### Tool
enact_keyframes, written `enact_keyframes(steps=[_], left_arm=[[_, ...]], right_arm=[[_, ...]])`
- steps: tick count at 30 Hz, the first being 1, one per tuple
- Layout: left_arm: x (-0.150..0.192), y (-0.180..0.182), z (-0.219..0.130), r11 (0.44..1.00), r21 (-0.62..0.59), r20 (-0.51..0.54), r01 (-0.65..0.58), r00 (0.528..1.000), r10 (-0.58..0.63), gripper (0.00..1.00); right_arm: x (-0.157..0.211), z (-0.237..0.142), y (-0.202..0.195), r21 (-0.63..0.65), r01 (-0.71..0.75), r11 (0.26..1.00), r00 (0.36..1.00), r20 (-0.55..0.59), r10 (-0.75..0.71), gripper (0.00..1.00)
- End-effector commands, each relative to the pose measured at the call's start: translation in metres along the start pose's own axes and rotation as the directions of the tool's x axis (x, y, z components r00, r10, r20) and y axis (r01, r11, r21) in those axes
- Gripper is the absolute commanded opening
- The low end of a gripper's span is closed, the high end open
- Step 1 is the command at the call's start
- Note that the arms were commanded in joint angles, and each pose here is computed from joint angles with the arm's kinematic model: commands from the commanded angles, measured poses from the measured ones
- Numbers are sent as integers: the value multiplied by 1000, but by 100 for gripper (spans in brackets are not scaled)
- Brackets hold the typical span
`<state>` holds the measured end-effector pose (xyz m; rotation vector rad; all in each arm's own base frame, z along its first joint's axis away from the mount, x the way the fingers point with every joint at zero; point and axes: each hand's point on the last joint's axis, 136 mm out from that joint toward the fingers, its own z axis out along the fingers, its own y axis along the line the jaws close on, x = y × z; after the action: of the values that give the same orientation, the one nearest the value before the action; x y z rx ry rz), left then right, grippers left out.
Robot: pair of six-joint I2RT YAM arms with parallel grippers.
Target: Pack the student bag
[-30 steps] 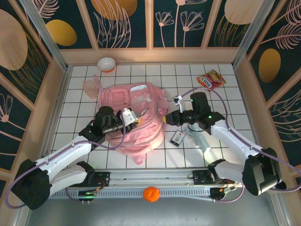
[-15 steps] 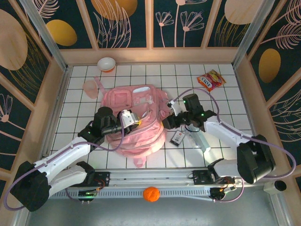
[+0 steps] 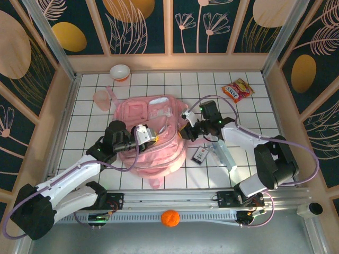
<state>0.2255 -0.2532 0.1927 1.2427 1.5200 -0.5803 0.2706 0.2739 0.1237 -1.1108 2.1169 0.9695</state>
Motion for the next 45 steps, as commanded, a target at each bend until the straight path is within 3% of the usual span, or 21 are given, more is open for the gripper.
enact_keyframes(steps=[1, 6, 16, 19, 28, 31, 35, 39, 45], left_arm=[[-56, 21, -13, 992, -92, 149, -85, 984, 98, 0], [-33, 41, -4, 985, -166, 15, -55, 998, 58, 0], [-25, 66, 0, 959, -282, -28, -23, 999, 16, 0], [-29, 74, 2, 950, -311, -7, 25, 1000, -29, 0], [-62, 78, 21, 930, -311, 132, 197, 978, -164, 0], [-68, 85, 28, 891, -345, 178, 296, 953, -247, 0], [-79, 105, 29, 799, -395, 291, 453, 887, -359, 0], [-91, 125, 29, 714, -414, 394, 565, 818, -419, 0], [-111, 143, 37, 638, -384, 498, 667, 732, -465, 0]], right_arm=[[-19, -8, 14, -65, 68, 996, 997, 39, -66, 0], [-27, -26, 47, -168, 68, 983, 996, 75, -56, 0], [-29, -42, 82, -252, 21, 968, 999, 50, -9, 0], [-34, -41, 102, -283, 23, 959, 999, 50, -9, 0], [-52, -26, 103, -183, -166, 969, 982, 64, 180, 0], [-57, -24, 101, -144, -231, 962, 966, 85, 245, 0], [-57, -25, 96, -88, -307, 948, 942, 117, 315, 0], [-61, -26, 99, -74, -359, 931, 917, 161, 366, 0], [-65, -17, 101, -27, -422, 906, 884, 208, 418, 0]])
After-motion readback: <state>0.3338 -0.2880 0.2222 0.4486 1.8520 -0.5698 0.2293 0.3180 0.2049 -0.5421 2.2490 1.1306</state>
